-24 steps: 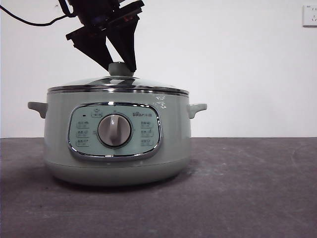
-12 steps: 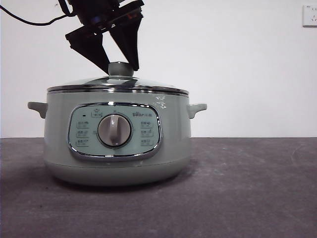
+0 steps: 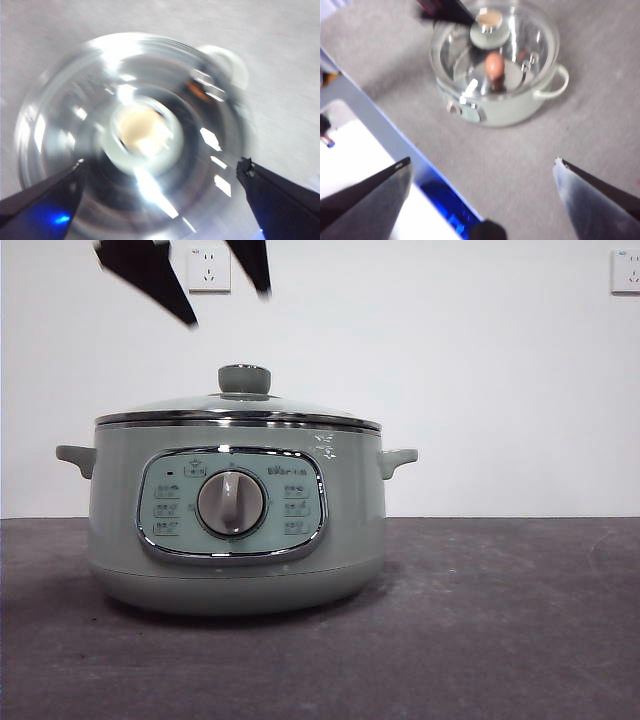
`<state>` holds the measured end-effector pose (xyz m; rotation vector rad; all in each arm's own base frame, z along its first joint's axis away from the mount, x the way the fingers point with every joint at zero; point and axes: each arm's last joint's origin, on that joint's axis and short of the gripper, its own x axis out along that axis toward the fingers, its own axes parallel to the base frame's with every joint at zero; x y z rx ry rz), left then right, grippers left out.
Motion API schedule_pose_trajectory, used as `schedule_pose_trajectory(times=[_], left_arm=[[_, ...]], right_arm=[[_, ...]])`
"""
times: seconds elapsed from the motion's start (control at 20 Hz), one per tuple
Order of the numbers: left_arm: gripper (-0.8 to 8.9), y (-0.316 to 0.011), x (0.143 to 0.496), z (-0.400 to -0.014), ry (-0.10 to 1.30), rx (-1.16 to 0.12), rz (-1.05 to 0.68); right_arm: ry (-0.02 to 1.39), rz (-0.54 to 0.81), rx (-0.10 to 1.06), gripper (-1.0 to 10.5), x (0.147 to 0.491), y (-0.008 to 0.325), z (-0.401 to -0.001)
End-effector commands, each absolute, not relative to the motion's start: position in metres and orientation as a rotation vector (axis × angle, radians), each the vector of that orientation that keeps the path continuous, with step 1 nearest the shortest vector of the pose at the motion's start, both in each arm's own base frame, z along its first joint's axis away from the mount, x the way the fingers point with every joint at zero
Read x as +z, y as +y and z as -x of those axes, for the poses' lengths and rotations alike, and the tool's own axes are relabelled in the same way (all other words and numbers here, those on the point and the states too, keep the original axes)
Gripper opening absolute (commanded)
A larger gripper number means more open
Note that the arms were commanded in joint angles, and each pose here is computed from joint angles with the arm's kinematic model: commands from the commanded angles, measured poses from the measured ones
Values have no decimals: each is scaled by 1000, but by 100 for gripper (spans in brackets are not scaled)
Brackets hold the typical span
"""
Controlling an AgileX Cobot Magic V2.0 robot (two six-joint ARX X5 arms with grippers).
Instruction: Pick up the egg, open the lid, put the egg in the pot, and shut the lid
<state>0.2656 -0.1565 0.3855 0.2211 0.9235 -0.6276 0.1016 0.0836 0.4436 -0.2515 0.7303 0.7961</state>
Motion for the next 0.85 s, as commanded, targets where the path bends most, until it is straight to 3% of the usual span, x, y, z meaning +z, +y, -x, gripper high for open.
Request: schedule_pose_trajectory(times=[0.05,0.15,0.25,0.3,0.35,0.4,0.85], left_arm=[[501,-148,403,-244,948,-712,-184],[501,-139,417,-223,954,-798,-139],[484,-130,428,-204,947,-850,-114],[369,-125,432,-196,942,-855,-113],[172,-121,436,-189,935,-859,-123],[-38,-117,438,-182,921,-871,-144],[-3,-107,447,-164,886,-870,-151]], right_arm=[[770,256,795,468,440,86,-104],[798,263,793,465,438,87,-105],[815,267,791,309,437,86,-105],[815,267,791,167,437,86,-105],[815,268,791,25,437,86,-105],[813,271,793,-12,437,86,-105],[809,252,782,1,438,85,-103]])
